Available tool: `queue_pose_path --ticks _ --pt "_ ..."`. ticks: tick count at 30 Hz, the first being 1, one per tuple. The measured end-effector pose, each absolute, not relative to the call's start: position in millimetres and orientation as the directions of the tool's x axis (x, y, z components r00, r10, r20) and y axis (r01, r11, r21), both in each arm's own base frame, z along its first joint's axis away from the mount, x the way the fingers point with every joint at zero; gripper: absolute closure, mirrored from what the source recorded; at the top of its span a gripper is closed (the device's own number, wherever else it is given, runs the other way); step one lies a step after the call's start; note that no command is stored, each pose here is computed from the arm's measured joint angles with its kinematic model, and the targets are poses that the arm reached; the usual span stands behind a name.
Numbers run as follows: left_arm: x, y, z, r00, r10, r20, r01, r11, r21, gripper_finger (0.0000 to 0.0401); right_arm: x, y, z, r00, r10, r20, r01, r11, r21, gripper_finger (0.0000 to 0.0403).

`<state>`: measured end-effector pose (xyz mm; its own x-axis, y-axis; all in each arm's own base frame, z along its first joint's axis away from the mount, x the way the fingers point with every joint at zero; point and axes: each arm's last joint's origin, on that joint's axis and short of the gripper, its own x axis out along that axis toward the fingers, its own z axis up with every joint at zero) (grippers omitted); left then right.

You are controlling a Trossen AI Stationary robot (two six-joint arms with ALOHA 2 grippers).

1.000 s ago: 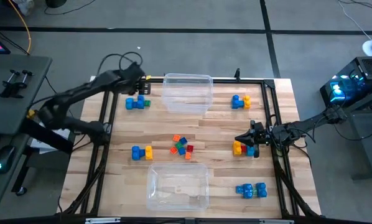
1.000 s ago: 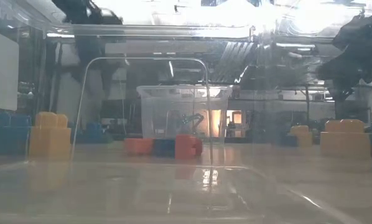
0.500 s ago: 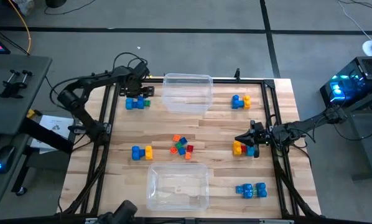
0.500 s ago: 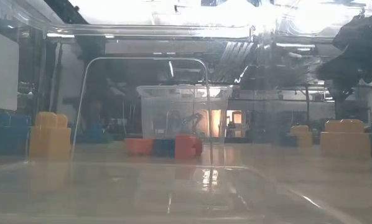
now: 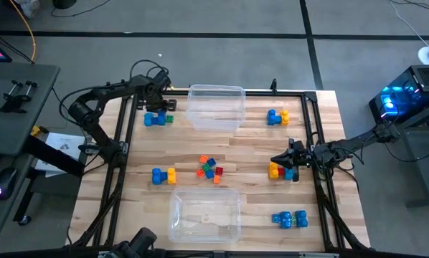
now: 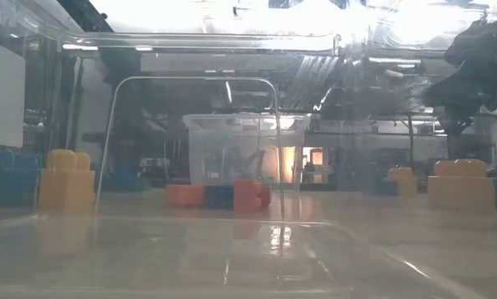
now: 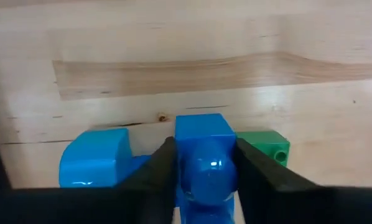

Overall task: Sort blocks by size
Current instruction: Put the large blue game piece into the top transparent bin

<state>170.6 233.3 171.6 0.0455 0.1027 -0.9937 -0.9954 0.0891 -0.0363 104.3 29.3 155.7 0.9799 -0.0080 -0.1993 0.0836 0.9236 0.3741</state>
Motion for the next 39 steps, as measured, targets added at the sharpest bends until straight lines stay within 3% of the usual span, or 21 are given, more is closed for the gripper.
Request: queue_pose_path --ticks 1,7,14,17,20,23,29,31,35,39 --pt "171 233 172 0.046 0.105 -0.993 -0.995 0.096 -0.036 0.0331 104 29 156 0.980 -0.008 -0.199 0.084 0.924 0.374 0.0400" --pt "172 233 181 0.081 0.106 -0.991 -0.987 0.150 -0.065 0.0333 104 29 156 0.980 -0.007 -0.199 0.083 0.924 0.374 0.0400" --pt "173 240 276 0.227 0.377 -0.898 -0.965 0.214 -0.154 0.0333 104 29 156 0.980 -0.008 -0.200 0.084 0.924 0.374 0.0400" --pt "181 232 330 0.394 0.536 -0.746 -0.906 0.361 -0.219 0.0333 104 29 156 0.980 -0.008 -0.200 0.083 0.924 0.374 0.0400" --pt "204 210 362 0.579 0.567 -0.586 -0.796 0.547 -0.258 0.0333 104 29 156 0.980 -0.008 -0.200 0.083 0.924 0.374 0.0400" --pt "231 186 371 0.684 0.525 -0.506 -0.703 0.660 -0.266 0.0333 104 29 156 0.980 -0.008 -0.199 0.083 0.924 0.374 0.0400" --pt "277 175 331 0.633 0.455 -0.626 -0.696 0.690 -0.202 0.0333 104 29 156 0.980 -0.008 -0.200 0.083 0.924 0.374 0.0400" --pt "286 177 323 0.635 0.444 -0.632 -0.693 0.689 -0.212 0.0308 104 29 156 0.980 -0.008 -0.200 0.084 0.924 0.374 0.0400" --pt "291 180 313 0.633 0.401 -0.662 -0.674 0.706 -0.217 0.0202 104 29 156 0.980 -0.008 -0.200 0.083 0.924 0.374 0.0400" --pt "282 185 335 0.648 0.413 -0.640 -0.677 0.698 -0.235 0.0113 104 29 156 0.980 -0.008 -0.200 0.084 0.924 0.374 0.0400"
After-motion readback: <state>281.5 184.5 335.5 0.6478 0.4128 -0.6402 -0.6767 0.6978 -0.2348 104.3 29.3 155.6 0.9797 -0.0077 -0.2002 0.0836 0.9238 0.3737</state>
